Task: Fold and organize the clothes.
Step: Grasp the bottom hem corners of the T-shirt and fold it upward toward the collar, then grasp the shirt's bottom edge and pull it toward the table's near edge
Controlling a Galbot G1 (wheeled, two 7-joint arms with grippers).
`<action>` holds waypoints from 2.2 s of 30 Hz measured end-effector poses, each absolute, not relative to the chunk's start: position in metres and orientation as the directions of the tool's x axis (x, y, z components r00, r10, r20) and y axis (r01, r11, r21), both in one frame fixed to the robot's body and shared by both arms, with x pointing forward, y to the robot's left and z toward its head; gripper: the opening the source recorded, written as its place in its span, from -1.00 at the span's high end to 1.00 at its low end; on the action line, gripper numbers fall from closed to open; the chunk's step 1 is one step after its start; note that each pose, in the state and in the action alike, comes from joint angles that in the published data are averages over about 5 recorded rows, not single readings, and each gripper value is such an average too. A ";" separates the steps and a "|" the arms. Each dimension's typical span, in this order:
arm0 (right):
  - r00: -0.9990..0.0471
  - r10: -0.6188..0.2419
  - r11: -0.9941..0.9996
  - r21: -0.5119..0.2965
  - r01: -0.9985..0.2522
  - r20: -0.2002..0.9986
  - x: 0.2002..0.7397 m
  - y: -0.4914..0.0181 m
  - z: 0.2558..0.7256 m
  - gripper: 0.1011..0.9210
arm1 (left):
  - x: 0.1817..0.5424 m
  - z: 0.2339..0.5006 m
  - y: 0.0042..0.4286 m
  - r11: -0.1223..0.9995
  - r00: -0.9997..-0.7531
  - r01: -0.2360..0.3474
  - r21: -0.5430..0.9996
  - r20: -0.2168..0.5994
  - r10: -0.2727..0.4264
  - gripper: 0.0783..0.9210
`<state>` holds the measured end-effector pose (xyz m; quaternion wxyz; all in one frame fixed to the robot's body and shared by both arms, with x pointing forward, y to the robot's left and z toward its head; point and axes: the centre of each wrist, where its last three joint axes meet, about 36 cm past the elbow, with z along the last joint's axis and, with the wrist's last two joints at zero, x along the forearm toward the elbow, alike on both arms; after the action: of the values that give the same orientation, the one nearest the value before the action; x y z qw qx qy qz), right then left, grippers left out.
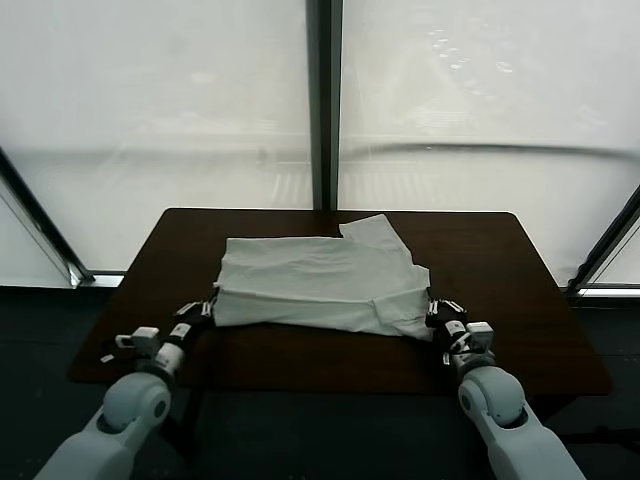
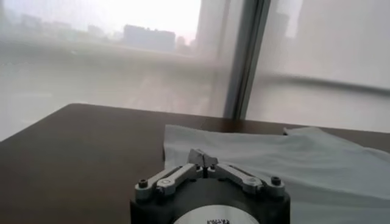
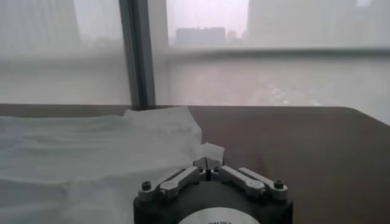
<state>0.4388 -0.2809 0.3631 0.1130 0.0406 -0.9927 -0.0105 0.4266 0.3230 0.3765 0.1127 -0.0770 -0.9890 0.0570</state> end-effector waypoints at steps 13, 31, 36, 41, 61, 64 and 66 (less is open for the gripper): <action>-0.973 -0.144 0.989 -0.001 -0.147 0.182 0.359 -0.292 0.395 -0.93 | 0.405 0.383 0.323 0.987 -0.968 0.097 -0.128 0.219 0.124 0.08; -0.947 -0.155 0.988 0.030 -0.153 0.280 0.338 -0.276 0.368 -0.97 | 0.364 0.354 0.307 0.984 -0.949 0.082 -0.156 0.291 0.125 -0.97; -0.944 -0.151 0.988 0.031 -0.149 0.292 0.338 -0.275 0.361 -0.97 | 0.370 0.351 0.310 0.985 -0.951 0.075 -0.156 0.287 0.118 -0.97; -0.943 -0.158 0.987 0.029 -0.156 0.293 0.338 -0.273 0.359 -0.94 | 0.376 0.348 0.310 0.985 -0.951 0.075 -0.156 0.284 0.118 -0.97; -0.944 -0.150 0.988 0.014 -0.152 0.293 0.332 -0.282 0.366 0.91 | 0.374 0.344 0.319 0.982 -0.947 0.106 -0.154 0.285 0.146 -0.10; -0.944 -0.149 0.988 0.014 -0.152 0.296 0.328 -0.287 0.372 0.91 | 0.372 0.346 0.323 0.984 -0.947 0.110 -0.142 0.285 0.147 0.35; -0.943 -0.150 0.988 0.009 -0.154 0.296 0.326 -0.290 0.376 0.91 | 0.370 0.349 0.326 0.985 -0.948 0.112 -0.134 0.284 0.146 0.63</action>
<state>0.3260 -0.2897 0.3762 0.1497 0.0770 -0.9857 0.0071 0.3699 0.3265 0.3488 0.1482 -0.0654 -0.9851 0.0580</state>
